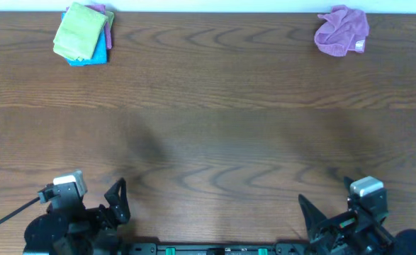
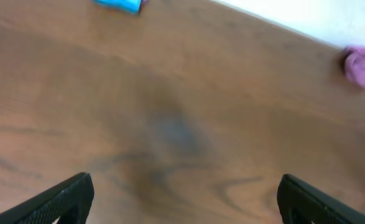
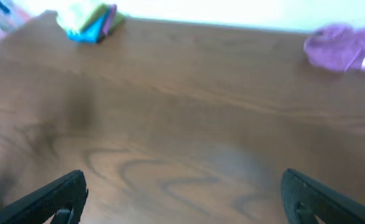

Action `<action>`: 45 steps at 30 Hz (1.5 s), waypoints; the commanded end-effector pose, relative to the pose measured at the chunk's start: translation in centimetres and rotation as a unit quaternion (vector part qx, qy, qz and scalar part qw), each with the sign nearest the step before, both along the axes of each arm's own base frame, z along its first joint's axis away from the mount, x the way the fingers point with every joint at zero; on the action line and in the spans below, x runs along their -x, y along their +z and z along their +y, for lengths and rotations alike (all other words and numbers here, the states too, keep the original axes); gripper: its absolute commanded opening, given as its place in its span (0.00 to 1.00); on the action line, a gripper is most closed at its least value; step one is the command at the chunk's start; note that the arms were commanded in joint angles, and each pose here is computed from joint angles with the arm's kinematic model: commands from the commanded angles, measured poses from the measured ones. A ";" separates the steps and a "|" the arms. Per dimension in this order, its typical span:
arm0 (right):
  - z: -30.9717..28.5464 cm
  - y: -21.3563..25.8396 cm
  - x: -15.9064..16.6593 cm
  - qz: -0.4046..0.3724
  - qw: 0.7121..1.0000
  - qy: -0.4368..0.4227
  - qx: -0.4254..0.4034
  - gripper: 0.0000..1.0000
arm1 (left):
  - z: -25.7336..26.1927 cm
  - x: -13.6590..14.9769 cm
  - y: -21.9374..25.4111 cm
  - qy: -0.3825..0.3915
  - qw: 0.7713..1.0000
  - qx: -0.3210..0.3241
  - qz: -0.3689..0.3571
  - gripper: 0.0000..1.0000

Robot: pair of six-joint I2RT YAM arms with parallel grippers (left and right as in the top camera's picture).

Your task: Fold the cloth

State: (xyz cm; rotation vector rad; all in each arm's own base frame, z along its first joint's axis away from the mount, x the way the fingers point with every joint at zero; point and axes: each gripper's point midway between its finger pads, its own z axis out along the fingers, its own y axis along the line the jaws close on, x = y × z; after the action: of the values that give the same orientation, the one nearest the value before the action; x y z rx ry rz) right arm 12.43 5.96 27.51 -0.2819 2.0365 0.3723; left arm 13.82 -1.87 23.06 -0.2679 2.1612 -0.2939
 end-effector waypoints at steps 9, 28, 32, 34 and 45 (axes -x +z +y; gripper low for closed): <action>-0.4 -2.1 1.3 0.050 0.999 -0.002 0.010 0.99 | 0.1 2.7 -3.3 0.000 0.996 -0.001 0.088 0.95; -0.4 -2.1 1.3 0.050 0.999 -0.002 0.010 0.99 | 0.9 -8.3 -9.6 0.011 0.995 -0.047 -0.091 0.95; -0.4 -2.1 1.3 0.050 0.999 -0.002 0.010 0.99 | 0.9 -8.6 -11.8 0.011 0.995 -0.048 -0.084 0.95; -0.4 -2.1 1.3 0.050 0.999 -0.002 0.010 0.99 | 0.9 -8.7 -12.7 0.011 0.996 -0.048 -0.081 0.95; -0.4 -2.1 1.3 0.050 0.999 -0.002 0.010 0.99 | 0.7 -8.9 -12.2 -0.002 0.991 -0.064 -0.114 0.95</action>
State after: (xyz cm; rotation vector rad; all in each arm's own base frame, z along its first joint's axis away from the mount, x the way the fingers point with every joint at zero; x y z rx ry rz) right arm 11.14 5.59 25.20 -0.2922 2.1461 0.3621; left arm 22.75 -1.27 11.45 -0.1682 1.9487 -0.1989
